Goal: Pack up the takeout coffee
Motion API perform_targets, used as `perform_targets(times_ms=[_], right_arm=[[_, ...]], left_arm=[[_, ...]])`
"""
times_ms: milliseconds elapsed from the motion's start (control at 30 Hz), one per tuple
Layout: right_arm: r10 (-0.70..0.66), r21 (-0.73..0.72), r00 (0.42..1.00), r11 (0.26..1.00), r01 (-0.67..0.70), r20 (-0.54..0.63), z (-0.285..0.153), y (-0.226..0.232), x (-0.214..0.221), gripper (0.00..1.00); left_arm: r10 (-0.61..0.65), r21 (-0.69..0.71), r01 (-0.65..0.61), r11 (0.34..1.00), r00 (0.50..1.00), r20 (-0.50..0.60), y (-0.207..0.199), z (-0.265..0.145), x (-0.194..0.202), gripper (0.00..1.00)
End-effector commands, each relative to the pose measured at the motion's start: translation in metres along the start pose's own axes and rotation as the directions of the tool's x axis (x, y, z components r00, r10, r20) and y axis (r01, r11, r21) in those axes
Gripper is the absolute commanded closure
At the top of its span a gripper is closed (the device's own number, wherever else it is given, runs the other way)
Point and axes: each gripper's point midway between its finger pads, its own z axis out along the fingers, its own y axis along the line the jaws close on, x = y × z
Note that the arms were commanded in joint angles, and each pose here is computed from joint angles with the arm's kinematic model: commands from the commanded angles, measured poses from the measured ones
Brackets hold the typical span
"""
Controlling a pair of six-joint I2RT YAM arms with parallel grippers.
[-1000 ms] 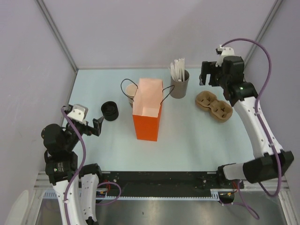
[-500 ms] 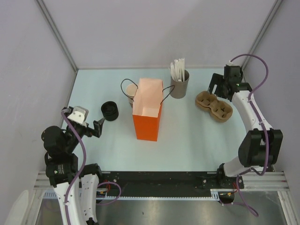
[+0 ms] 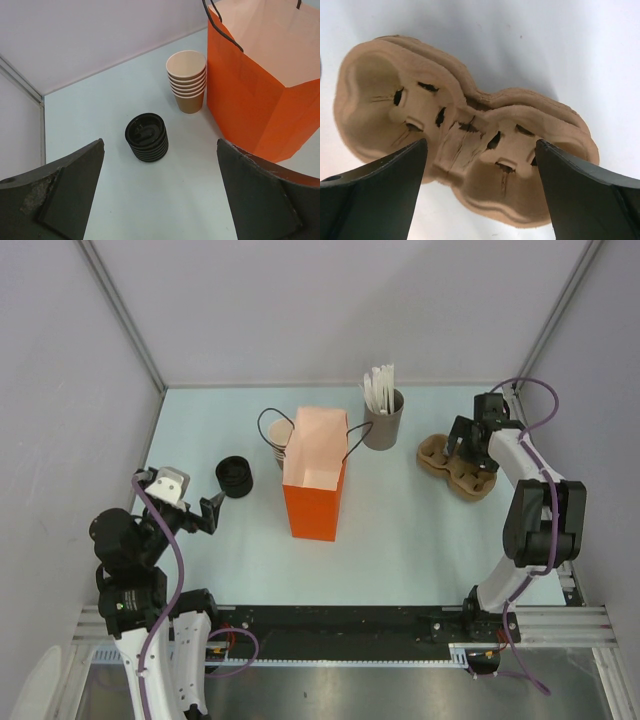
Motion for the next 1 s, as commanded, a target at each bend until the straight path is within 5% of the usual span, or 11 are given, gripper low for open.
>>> perform_targets(times_ms=[0, 367, 633, 967], right_arm=[[0.022, -0.003, 1.000, 1.000, -0.022, -0.006, 0.011, 0.000, 0.000, 0.07], [-0.107, -0.044, 0.994, 0.993, 0.108, 0.040, 0.022, 0.022, -0.006, 0.10], [-0.153, -0.032, 0.988, 0.988, 0.153, 0.004, 0.025, 0.031, 0.007, 0.35], [-0.218, -0.001, 0.974, 0.976, 0.219, 0.067, 0.020, 0.035, -0.011, 0.56]], left_arm=[[0.004, 0.018, -0.005, 1.000, 1.000, 0.028, -0.003, 0.000, -0.004, 0.00], [0.001, 0.019, -0.002, 1.000, 1.000, 0.024, -0.003, 0.001, -0.002, 0.00], [0.000, 0.015, 0.000, 1.000, 1.000, 0.022, -0.002, 0.001, -0.002, 0.01], [-0.003, 0.017, 0.002, 1.000, 1.000, 0.022, -0.003, 0.001, -0.001, 0.01]])
